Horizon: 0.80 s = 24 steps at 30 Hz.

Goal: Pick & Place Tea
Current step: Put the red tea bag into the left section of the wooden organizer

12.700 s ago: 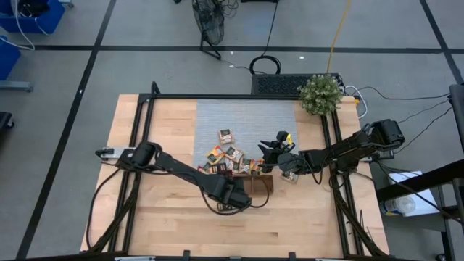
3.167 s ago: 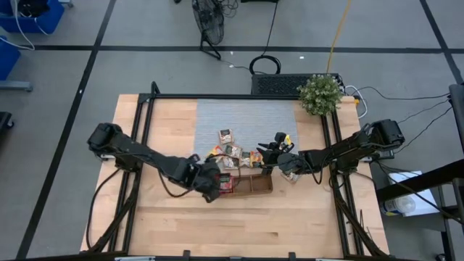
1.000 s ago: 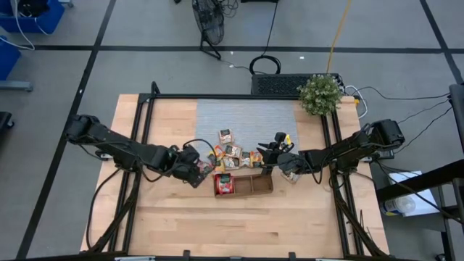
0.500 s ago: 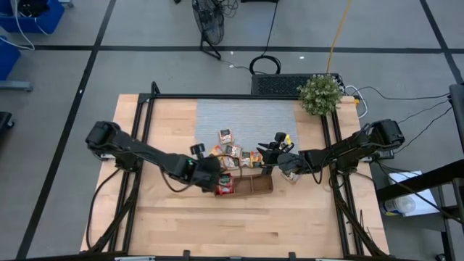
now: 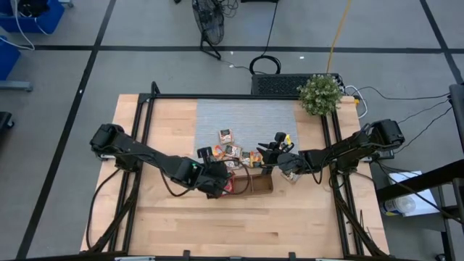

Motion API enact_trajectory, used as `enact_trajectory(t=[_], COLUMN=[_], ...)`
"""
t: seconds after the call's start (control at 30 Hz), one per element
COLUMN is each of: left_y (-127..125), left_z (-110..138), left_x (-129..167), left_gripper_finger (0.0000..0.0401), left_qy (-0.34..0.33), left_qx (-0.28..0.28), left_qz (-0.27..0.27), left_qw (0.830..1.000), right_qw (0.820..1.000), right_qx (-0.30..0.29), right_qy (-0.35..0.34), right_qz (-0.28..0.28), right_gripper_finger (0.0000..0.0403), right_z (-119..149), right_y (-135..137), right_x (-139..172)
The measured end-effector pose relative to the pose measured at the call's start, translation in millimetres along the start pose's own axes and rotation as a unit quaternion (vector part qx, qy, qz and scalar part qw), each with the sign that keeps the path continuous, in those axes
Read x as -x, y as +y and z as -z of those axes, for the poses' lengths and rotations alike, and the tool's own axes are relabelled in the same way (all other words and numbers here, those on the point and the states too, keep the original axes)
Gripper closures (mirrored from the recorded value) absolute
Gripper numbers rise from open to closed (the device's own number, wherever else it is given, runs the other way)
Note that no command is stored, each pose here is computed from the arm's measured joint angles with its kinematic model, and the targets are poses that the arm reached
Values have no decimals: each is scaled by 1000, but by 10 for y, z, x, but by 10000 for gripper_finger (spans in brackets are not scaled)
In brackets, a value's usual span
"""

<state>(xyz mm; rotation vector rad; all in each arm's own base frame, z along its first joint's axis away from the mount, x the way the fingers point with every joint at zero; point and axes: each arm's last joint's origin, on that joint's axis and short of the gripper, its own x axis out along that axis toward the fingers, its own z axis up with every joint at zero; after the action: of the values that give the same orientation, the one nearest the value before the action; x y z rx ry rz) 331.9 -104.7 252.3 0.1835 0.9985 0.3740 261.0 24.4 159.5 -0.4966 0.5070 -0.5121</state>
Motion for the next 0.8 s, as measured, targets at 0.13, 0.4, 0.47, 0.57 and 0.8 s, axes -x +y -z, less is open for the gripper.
enact_trajectory(t=[0.13,0.4,0.47,0.57,0.8], left_y=[-11,-7,-20,-62,-116], left_z=[35,130,162,214,306], left_x=[13,-52,-91,-160,-259], left_gripper_finger=[400,400,400,400,398], left_qy=[12,33,34,36,41], left_qx=[8,19,17,10,9], left_qz=[-1,-9,-5,20,51], left_qw=[1000,999,999,999,998], right_qw=[1000,1000,1000,1000,1000], right_qx=[0,0,0,0,0], right_qy=[0,0,0,0,0], right_qz=[0,-1,-1,-1,-1], right_gripper_finger=[332,332,332,332,332], right_z=[0,0,0,0,0], right_y=[0,0,0,1,1], right_x=[0,0,0,0,0])
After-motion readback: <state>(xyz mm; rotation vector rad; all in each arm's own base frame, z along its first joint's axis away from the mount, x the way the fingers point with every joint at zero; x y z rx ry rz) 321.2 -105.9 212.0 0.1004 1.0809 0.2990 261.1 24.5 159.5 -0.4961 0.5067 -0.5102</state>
